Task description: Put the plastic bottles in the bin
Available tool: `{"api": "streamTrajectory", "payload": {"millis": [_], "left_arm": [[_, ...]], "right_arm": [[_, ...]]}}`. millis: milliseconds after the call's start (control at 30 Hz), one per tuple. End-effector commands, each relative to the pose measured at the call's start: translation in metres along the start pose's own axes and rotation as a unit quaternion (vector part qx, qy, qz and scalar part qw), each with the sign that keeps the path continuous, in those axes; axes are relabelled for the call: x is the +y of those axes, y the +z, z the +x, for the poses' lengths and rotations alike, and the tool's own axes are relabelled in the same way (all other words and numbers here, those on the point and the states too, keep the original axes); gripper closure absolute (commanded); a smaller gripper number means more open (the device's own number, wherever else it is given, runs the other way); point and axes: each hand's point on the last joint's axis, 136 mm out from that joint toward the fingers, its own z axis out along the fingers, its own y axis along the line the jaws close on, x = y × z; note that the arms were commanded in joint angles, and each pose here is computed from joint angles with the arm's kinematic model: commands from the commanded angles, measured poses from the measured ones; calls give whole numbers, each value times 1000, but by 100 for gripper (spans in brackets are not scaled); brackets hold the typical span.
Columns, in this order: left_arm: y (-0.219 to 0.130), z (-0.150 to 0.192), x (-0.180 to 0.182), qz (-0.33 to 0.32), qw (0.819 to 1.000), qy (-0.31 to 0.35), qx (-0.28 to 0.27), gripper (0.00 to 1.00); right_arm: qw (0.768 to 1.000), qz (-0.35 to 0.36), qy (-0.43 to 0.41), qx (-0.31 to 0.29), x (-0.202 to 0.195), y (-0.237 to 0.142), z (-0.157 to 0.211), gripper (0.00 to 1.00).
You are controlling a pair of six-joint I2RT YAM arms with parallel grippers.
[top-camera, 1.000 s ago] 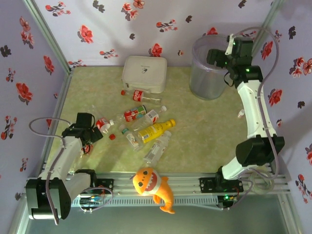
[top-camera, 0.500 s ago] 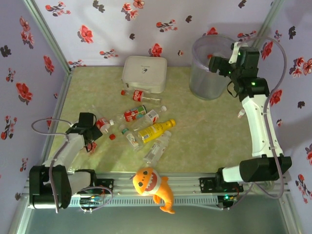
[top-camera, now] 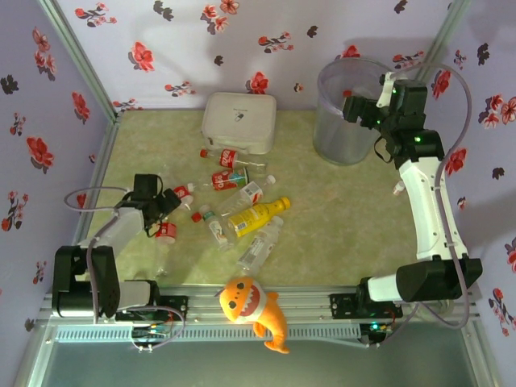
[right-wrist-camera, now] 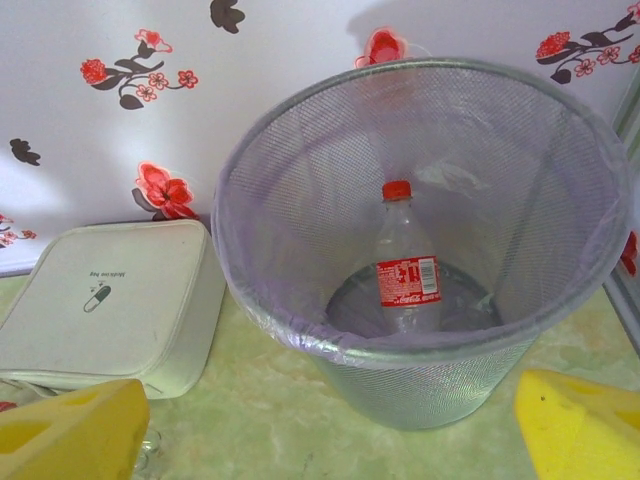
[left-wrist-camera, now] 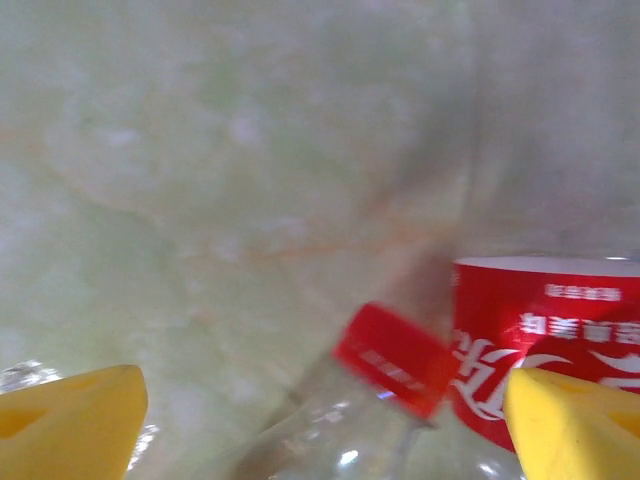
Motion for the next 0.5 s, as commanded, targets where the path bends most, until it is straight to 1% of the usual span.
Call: {"api": "streamTrajectory", "payload": {"millis": [0,67,167,300,367,467], "left_arm": [[-22,-5,-20,33,999,32,11,0],[-36,5,-8,1,997,67,33,0],[-52,27,7,-33,992,98,67,0],[-63,71,9,-36,986,121,109,0],[-66,92,15,-48,982,127,132,0],[-73,114,27,-67,978,125,153,0]], "right_arm": [[1000,-11,9,-5,4,-3,-3,5],[1000,-10,9,-4,4,-4,-2,5],[1000,-11,11,-4,4,-3,-2,5],[1000,-13,17,-5,5,-1,-1,5],[1000,-15,20,-7,5,-1,-2,5],[1000,-19,21,-7,7,-1,-2,5]]}}
